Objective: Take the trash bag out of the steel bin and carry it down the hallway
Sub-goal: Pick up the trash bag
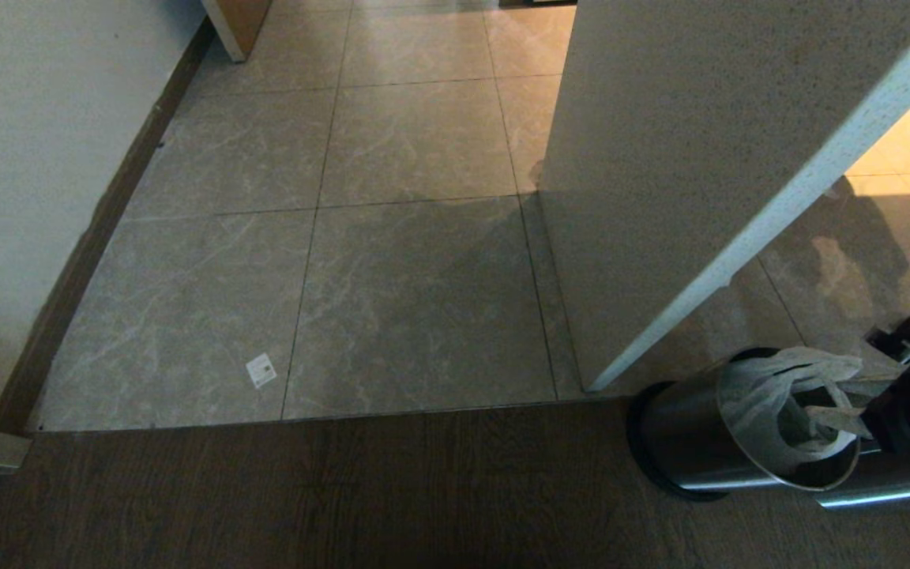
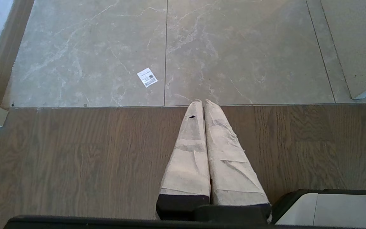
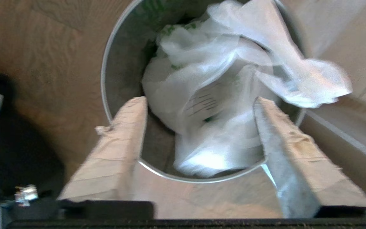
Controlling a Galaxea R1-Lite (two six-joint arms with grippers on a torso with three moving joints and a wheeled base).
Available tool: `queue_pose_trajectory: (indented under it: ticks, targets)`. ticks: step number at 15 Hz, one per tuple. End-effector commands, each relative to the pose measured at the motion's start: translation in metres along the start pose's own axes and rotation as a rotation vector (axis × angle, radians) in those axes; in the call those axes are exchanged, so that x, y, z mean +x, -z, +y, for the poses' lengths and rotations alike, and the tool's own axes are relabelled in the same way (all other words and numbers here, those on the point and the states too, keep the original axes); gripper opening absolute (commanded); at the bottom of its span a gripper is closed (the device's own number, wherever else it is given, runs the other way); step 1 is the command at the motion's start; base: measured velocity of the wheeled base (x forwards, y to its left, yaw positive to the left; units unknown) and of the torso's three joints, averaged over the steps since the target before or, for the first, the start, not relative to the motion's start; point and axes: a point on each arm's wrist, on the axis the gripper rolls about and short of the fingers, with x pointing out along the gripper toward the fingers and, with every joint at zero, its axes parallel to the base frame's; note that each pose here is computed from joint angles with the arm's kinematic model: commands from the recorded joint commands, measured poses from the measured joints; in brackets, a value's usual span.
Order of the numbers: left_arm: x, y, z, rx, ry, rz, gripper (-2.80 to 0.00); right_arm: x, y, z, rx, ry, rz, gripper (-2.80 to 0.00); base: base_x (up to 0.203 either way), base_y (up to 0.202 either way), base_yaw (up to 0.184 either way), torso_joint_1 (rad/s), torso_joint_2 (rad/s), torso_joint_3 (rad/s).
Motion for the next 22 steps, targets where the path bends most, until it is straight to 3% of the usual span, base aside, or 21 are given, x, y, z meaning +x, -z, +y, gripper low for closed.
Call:
queue_pose_trajectory:
  ticks: [1, 5, 9, 11, 13, 16, 19, 22]
  targets:
    - [0.0, 0.0, 0.0, 0.0, -0.001, 0.0, -2.8, -0.007, -0.004, 0.0, -0.052, 0.017, -0.016, 0.0, 0.0, 0.0, 0.0, 0.0, 0.0, 0.0]
    - [0.0, 0.0, 0.0, 0.0, -0.001, 0.0, -2.8, -0.008, -0.005, -0.003, -0.088, 0.028, -0.02, 0.0, 0.0, 0.0, 0.0, 0.0, 0.0, 0.0]
    - [0.0, 0.0, 0.0, 0.0, -0.001, 0.0, -2.8, -0.009, 0.002, -0.013, -0.244, 0.041, -0.009, 0.0, 0.0, 0.0, 0.0, 0.0, 0.0, 0.0]
    - [0.0, 0.0, 0.0, 0.0, -0.001, 0.0, -2.8, -0.009, 0.003, -0.015, -0.27, 0.015, -0.05, 0.0, 0.0, 0.0, 0.0, 0.0, 0.0, 0.0]
    - [0.0, 0.0, 0.0, 0.0, -0.001, 0.0, -2.8, -0.011, -0.002, -0.025, -0.36, 0.028, -0.061, 0.0, 0.0, 0.0, 0.0, 0.0, 0.0, 0.0]
    - [0.0, 0.0, 0.0, 0.0, -0.001, 0.0, -2.8, -0.028, -0.009, -0.024, -0.277, -0.071, -0.027, 0.0, 0.0, 0.0, 0.0, 0.0, 0.0, 0.0]
    - [0.0, 0.0, 0.0, 0.0, -0.001, 0.0, -2.8, -0.046, -0.023, -0.037, -0.281, -0.035, -0.07, 0.0, 0.0, 0.0, 0.0, 0.0, 0.0, 0.0]
    - [0.0, 0.0, 0.0, 0.0, -0.001, 0.0, -2.8, -0.038, -0.021, -0.044, -0.258, -0.055, -0.067, 0.0, 0.0, 0.0, 0.0, 0.0, 0.0, 0.0]
